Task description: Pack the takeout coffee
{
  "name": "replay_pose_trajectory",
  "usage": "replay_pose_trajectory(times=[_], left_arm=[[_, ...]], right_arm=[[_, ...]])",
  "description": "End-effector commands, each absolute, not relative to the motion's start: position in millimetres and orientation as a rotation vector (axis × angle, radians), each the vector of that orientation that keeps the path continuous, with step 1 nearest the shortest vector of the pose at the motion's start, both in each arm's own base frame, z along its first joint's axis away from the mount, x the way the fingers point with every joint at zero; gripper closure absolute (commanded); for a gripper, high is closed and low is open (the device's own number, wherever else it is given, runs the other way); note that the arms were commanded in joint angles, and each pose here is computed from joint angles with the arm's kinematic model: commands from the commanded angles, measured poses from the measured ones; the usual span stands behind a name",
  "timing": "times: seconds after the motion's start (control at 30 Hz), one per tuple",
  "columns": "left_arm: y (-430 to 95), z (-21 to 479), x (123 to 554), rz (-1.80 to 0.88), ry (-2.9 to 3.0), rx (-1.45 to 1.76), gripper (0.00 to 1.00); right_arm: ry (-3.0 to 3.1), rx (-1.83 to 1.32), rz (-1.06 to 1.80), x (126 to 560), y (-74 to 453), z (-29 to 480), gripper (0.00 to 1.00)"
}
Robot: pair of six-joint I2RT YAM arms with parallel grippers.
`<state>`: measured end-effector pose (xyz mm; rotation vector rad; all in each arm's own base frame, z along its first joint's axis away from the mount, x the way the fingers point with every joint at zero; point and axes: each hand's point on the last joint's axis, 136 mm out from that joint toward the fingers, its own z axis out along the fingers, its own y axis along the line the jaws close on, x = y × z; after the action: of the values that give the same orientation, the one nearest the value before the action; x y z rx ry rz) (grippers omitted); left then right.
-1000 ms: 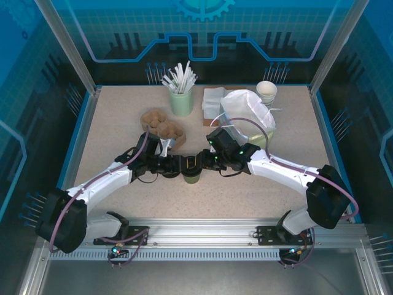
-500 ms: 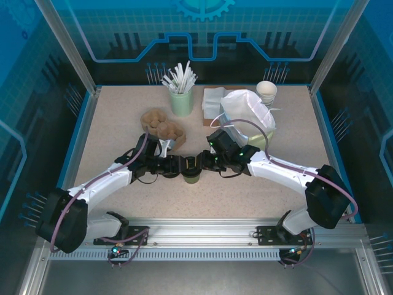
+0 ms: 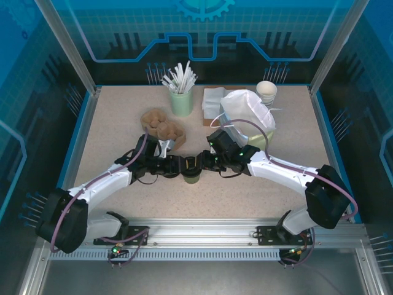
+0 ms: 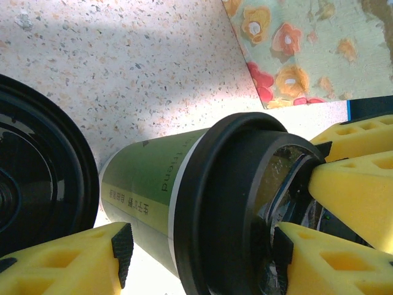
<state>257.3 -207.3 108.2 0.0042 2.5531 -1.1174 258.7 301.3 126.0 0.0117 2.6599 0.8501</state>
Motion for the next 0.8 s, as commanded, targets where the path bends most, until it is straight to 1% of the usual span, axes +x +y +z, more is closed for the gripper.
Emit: replay_pose_trajectory(times=[0.0,0.2,0.6,0.77], left_arm=[[-188.5,69.7,228.0,-1.037,2.728,-0.090,0.38],[-187.5,74.2,226.3,-1.049,2.705,-0.100,0.37],[-189.5,103.5,234.3,-1.055,2.657,-0.061,0.37],[-185.1,92.6,234.3,-1.043,2.678,-0.082,0.38]], right_arm=[[2.827,0.073,0.607,239.2,265.9,82.8,0.71],[2.813,0.051,0.628,243.8,271.9,91.6,0.71],[2.793,0.023,0.660,249.2,280.6,105.2,0.71],[2.795,0.016,0.660,250.7,282.6,105.5,0.71]])
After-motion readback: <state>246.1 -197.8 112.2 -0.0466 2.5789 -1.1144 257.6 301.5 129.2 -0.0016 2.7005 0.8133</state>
